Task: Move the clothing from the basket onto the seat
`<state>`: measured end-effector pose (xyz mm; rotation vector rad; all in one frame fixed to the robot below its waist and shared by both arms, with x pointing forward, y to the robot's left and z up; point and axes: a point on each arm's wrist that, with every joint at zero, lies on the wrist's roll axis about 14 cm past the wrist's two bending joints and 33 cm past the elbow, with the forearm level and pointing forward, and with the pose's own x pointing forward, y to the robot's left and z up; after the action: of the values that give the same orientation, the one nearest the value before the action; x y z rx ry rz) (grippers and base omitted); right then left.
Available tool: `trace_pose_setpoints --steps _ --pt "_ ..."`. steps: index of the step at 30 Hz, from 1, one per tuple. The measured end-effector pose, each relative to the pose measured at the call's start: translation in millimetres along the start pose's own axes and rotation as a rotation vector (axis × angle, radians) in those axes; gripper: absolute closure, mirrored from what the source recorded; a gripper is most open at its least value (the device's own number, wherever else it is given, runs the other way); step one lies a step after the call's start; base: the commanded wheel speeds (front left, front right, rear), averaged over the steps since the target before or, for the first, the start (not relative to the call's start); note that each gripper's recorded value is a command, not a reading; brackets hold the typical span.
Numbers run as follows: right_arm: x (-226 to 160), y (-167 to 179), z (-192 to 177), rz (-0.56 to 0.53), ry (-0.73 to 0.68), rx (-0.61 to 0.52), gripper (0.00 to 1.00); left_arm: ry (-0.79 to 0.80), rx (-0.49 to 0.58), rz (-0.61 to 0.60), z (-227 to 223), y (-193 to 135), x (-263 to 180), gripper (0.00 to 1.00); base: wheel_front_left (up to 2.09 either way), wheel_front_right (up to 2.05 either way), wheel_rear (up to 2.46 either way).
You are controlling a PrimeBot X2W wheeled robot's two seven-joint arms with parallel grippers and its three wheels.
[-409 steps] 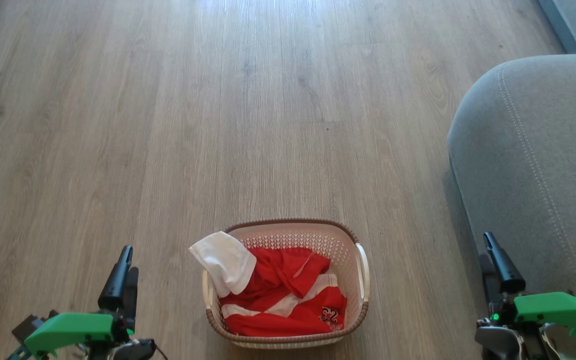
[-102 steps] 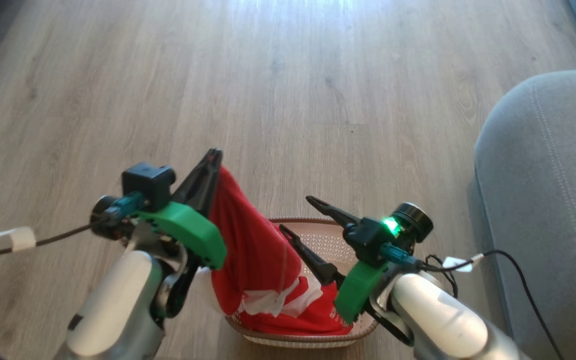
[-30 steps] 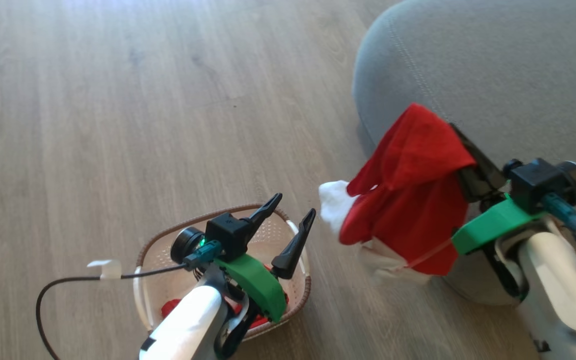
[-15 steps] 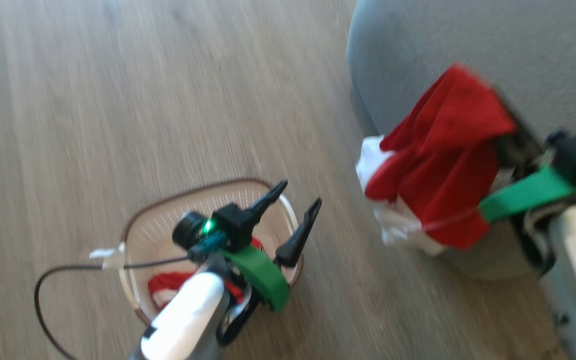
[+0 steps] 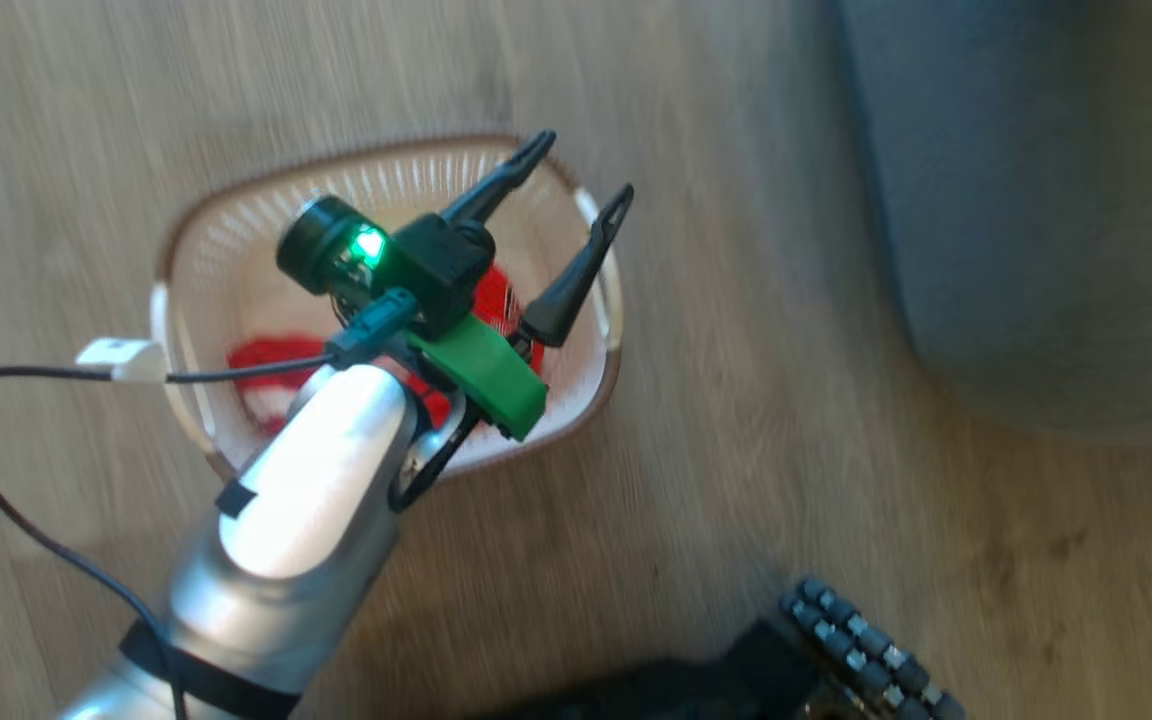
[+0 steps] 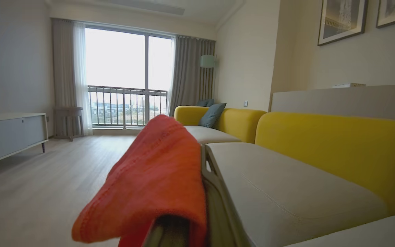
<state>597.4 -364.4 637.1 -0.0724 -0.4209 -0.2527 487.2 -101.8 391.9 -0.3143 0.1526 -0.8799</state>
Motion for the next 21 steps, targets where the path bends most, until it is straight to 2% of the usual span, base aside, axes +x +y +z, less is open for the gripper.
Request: trace_pose_setpoints --steps 4,7,9,11,15,19,20,21 --pt "49 -39 1 -0.125 -0.046 -0.021 1.0 0.056 -0.06 0.032 -43 22 -6 0.0 0.0 0.0 0.0" --pt "71 -62 2 -0.202 -0.068 -0.064 1.0 0.08 -0.094 0.061 -67 36 -12 0.0 0.0 0.0 0.0" --pt "79 -69 -13 -0.219 -0.032 -0.121 1.0 0.086 -0.114 0.096 -78 48 -17 0.0 0.0 0.0 0.0" --pt "76 -75 -44 -0.242 0.038 -0.143 1.0 0.091 -0.125 0.123 -88 59 -22 0.0 0.0 0.0 0.0" --pt "42 -94 -131 -0.297 0.225 -0.177 1.0 0.143 -0.151 0.142 -117 69 -36 0.0 0.0 0.0 0.0" --pt "-27 -101 -228 -0.332 0.452 -0.182 1.0 0.195 -0.185 0.167 -143 74 -49 0.0 0.0 0.0 0.0" --pt "-46 -98 -248 -0.331 0.512 -0.18 0.98 0.203 -0.187 0.173 -146 76 -50 0.0 0.0 0.0 0.0" --pt "-63 -95 -264 -0.329 0.562 -0.175 0.9 0.204 -0.187 0.18 -147 78 -52 0.0 0.0 0.0 0.0"
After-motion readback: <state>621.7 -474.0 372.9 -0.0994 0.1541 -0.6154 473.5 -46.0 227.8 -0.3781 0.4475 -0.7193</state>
